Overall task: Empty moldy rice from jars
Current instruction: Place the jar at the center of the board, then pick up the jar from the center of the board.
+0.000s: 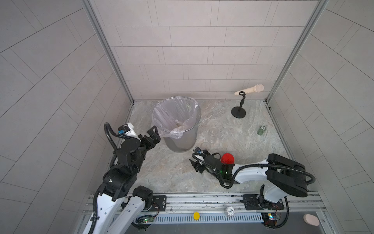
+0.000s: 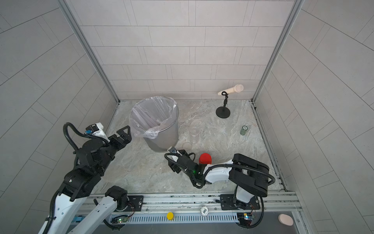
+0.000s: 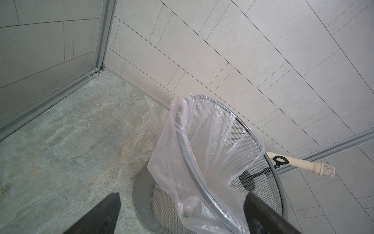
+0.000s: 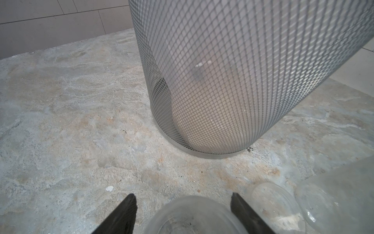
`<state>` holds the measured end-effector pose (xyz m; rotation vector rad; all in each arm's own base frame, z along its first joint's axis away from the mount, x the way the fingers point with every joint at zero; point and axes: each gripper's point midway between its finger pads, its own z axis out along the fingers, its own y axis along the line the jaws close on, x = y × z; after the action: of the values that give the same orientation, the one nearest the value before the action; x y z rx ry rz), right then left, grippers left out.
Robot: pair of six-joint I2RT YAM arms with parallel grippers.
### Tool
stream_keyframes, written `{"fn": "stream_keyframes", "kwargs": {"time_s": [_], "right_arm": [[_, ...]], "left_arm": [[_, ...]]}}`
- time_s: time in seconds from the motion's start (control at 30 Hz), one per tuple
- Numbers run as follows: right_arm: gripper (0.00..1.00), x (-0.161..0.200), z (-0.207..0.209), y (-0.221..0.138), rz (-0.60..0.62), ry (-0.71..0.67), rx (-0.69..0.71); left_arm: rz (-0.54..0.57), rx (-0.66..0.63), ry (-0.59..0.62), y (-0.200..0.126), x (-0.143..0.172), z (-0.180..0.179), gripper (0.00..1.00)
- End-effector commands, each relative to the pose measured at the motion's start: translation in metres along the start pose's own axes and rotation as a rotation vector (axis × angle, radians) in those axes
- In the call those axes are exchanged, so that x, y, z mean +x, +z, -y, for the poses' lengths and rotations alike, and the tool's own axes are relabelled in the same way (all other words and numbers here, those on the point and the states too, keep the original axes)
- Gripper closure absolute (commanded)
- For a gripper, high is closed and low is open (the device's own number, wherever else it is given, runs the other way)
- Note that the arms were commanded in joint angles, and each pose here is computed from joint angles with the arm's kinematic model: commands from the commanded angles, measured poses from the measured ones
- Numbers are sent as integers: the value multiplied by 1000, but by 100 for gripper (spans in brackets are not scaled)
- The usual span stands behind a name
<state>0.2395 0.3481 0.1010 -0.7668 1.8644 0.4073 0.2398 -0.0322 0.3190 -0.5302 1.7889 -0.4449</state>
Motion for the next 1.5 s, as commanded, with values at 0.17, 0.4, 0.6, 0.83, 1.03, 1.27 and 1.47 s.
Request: {"fn": "stream_keyframes", "kwargs": {"time_s": [0.17, 0.4, 0.6, 0.83, 1.03, 1.27, 1.47], "right_arm": [[20, -26, 9, -17, 35, 13, 24], [0, -54, 16, -43, 77, 29, 17], [0, -88, 39, -82, 87, 72, 82], [0, -102, 88, -146, 80, 159, 212], [0, -84, 137, -197, 98, 293, 339], [0, -38, 162, -215, -61, 354, 426], [0, -19, 152, -204, -136, 384, 386]], "left_arm": [[-28, 37, 84, 6, 8, 7, 0], [-71, 116, 139, 13, 16, 24, 0], [-87, 189, 193, 15, 16, 40, 0], [-138, 305, 262, 18, 18, 70, 0], [-167, 412, 305, 17, 27, 99, 0], [-190, 482, 424, 12, 54, 137, 0], [-238, 545, 529, 3, 83, 171, 0]]}}
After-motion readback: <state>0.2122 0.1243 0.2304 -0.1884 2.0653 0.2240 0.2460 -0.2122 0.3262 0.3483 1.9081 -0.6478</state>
